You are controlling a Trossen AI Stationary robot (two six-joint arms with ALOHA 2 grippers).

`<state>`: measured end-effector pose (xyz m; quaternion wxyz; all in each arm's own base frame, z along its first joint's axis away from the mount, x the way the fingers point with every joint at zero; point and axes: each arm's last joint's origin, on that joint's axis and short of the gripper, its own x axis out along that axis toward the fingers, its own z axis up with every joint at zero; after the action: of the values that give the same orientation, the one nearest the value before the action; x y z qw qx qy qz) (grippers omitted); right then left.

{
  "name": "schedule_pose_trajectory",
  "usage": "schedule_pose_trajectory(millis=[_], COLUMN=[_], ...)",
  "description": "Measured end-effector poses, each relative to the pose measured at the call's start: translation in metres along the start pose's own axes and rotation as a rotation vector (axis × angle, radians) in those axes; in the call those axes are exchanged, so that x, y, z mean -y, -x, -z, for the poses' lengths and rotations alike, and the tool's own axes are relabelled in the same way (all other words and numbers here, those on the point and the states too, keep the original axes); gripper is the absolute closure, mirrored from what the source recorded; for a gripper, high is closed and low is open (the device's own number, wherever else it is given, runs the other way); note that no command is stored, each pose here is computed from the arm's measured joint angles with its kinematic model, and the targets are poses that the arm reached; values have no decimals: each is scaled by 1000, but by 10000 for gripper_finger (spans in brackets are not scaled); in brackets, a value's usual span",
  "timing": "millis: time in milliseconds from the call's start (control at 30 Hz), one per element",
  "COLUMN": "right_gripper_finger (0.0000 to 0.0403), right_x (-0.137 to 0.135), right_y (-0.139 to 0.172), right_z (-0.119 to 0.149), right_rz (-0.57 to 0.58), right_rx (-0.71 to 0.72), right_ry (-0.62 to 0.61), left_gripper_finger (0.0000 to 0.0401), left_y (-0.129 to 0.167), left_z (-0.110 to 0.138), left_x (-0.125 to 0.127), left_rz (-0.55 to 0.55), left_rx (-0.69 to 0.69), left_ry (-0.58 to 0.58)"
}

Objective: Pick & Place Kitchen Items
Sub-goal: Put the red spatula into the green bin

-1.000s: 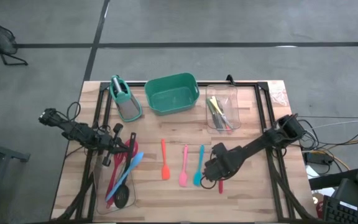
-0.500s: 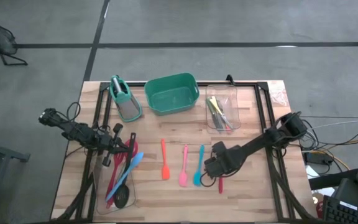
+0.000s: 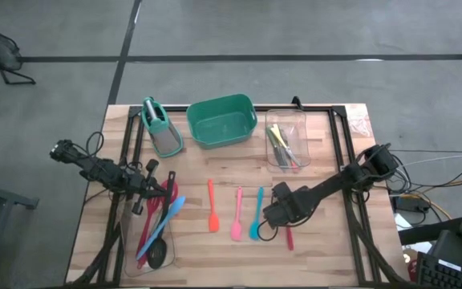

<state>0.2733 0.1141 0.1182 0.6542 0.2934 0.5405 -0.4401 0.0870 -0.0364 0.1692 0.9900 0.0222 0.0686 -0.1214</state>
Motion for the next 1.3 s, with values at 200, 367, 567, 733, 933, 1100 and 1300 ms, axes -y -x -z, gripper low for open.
schedule_pose_trajectory(millis=[200,367,567,733,933,1100,1300], right_gripper_finger=[287,337,384,381,381,381,381], right_x=[-1,-2,-5,-21,-39,-52,-61], right_y=[3,9,18,31,55,80,102], right_z=[-1,-2,-4,-7,-12,-22,-52], right_rz=[2,25,49,-44,-136,-172,-114], right_rx=[-5,1,27,62,183,321,525], right_ry=[40,58,91,101,223,383,524], left_gripper_finger=[391,391,391,391,391,391,391], left_y=[0,0,0,0,0,0,0], left_z=[0,0,0,0,0,0,0], left_x=[0,0,0,0,0,0,0], left_rz=[0,0,0,0,0,0,0], left_rx=[0,-1,-1,-1,-1,-1,-1], left_ry=[0,0,0,0,0,0,0])
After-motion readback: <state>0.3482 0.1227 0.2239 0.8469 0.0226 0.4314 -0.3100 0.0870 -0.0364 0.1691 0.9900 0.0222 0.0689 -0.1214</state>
